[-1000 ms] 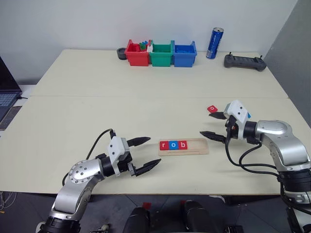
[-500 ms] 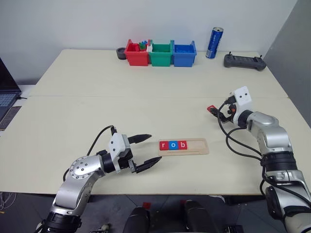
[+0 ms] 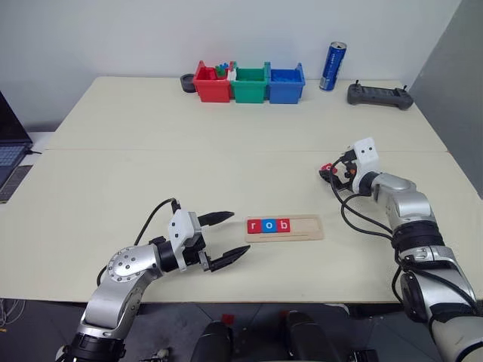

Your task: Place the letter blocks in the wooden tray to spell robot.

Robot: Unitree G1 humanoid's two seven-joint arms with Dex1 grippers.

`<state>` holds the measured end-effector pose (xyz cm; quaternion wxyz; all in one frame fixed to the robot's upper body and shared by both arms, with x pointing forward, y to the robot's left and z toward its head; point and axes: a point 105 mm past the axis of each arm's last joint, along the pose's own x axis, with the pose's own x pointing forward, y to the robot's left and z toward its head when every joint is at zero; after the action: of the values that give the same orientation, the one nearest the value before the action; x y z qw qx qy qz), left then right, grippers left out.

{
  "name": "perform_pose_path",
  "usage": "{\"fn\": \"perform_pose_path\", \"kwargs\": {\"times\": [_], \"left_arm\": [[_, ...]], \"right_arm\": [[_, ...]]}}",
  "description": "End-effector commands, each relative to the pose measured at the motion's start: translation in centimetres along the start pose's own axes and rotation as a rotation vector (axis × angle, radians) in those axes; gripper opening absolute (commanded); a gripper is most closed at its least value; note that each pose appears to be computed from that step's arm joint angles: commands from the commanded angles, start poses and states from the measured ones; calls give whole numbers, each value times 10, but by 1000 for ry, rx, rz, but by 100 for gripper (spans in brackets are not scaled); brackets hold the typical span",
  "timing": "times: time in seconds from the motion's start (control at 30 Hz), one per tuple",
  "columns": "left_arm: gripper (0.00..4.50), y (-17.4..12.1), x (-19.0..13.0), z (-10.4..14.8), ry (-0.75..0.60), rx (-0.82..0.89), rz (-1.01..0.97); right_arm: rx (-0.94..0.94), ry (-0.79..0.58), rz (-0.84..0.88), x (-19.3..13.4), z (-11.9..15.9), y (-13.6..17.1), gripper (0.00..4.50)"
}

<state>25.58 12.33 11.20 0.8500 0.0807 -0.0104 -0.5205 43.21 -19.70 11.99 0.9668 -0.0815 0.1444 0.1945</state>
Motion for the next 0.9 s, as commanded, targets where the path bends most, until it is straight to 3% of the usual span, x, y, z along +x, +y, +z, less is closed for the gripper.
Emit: {"fn": "perform_pose_path", "kwargs": {"times": [0.03, 0.5, 0.6, 0.83, 0.9], "left_arm": [[450, 0, -1, 12, -24, 43, -2], [450, 0, -3, 11, -19, 46, -2], [450, 0, -3, 11, -18, 47, -1], [450, 0, -4, 11, -19, 45, 0], [450, -1, -3, 11, -19, 45, 0]], "right_arm": [[-10, -32, -16, 3, 13, -4, 446], [18, -4, -19, 13, 2, -2, 446], [18, -4, -24, 13, 1, -3, 387], [12, -4, -39, 13, 0, -5, 144], [11, -6, -41, 13, 1, -6, 145]]}}
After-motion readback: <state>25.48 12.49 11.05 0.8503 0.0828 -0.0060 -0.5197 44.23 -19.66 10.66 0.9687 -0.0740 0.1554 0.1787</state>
